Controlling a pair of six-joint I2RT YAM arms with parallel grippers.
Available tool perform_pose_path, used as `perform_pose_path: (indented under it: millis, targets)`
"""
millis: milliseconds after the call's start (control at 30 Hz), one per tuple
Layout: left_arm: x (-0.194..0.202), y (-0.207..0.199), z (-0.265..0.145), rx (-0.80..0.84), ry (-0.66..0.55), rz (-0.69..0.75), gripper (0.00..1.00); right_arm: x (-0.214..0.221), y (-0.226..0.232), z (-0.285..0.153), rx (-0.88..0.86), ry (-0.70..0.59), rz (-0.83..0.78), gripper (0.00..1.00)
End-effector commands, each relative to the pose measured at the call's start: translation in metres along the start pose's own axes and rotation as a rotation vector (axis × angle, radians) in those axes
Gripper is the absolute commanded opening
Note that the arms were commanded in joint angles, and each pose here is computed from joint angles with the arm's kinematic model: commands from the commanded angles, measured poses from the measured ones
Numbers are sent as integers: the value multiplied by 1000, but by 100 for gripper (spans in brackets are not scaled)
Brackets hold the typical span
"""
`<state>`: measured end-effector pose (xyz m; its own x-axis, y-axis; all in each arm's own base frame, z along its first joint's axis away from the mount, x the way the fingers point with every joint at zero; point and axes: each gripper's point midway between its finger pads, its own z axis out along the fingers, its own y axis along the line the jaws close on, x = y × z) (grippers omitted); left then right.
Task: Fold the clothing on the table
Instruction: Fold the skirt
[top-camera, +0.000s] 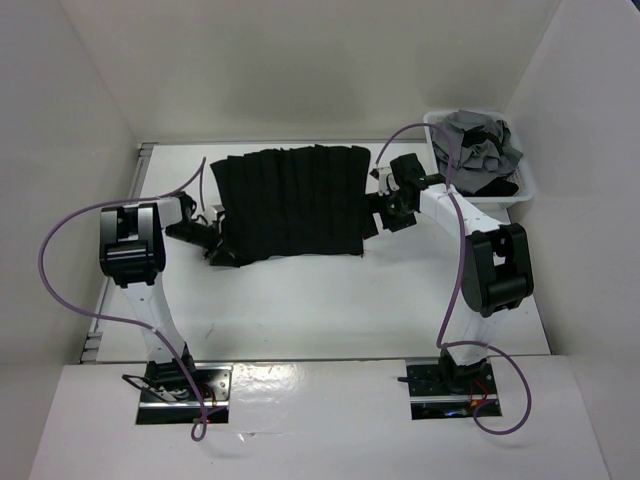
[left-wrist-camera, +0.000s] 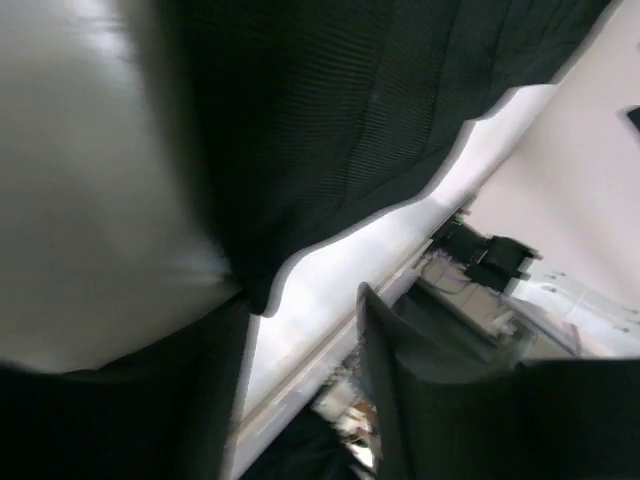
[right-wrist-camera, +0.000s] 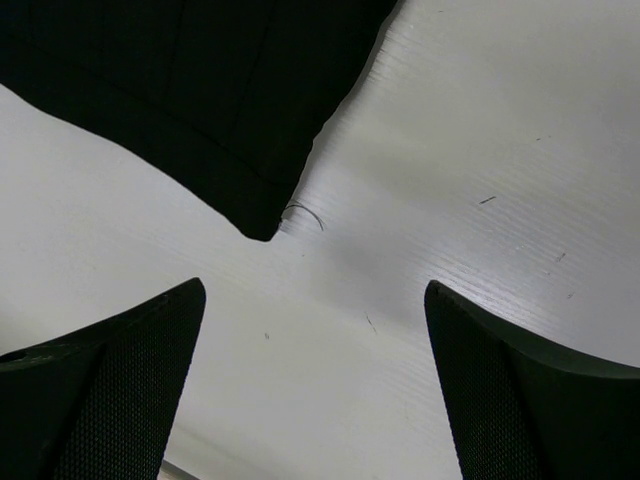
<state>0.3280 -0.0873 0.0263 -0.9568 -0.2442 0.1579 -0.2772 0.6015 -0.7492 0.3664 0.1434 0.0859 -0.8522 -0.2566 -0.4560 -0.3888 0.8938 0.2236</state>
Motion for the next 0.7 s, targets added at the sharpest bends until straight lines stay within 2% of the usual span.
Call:
perform_pose_path:
  millis: [0, 67, 100, 333, 400, 667]
  targets:
    - [-19, 56, 18, -201, -47, 96, 50, -11, 4, -5, -9, -42, -24, 94]
    - [-19, 56, 18, -201, -47, 96, 38, -11, 4, -5, -9, -42, -24, 94]
    - [-19, 56, 18, -201, -47, 96, 29, -11, 4, -5, -9, -42, -24, 94]
    - [-26, 50, 17, -182, -52, 113, 10, -14, 4, -6, -8, -51, -27, 92]
    - [-26, 50, 17, -182, -52, 113, 1, -14, 4, -6, -8, -51, -27, 92]
    - [-36, 27, -12, -225, -111, 209, 0, -6, 7, -2, -30, -35, -14, 92]
